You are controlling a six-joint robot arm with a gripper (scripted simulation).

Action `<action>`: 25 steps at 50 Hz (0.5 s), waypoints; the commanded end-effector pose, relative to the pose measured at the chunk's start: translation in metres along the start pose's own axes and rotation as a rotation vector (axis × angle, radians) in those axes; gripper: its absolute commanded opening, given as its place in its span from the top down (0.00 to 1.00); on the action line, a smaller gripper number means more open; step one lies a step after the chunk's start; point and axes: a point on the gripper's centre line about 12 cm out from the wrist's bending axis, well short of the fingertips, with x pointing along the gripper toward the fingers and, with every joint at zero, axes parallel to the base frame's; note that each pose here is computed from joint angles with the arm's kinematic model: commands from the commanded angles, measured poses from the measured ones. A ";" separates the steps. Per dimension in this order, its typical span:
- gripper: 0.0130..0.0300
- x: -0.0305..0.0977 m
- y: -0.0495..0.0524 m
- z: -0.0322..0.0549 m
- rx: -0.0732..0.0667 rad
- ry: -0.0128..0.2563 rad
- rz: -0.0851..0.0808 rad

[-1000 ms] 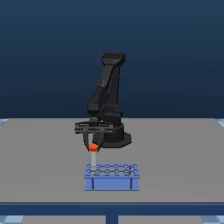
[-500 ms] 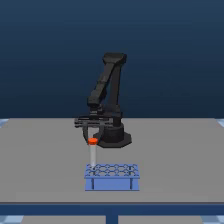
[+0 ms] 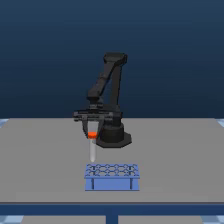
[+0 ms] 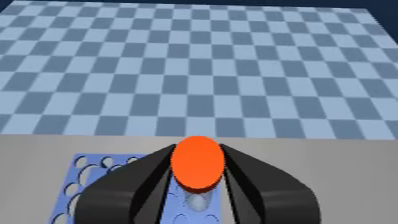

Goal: Pick up the centrifuge tube on the rack

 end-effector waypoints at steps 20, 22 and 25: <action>1.00 -0.008 0.000 0.0135 0.020 0.002 0.004; 1.00 -0.008 0.000 0.0142 0.020 0.002 0.004; 1.00 -0.009 0.000 0.0148 0.020 0.002 0.004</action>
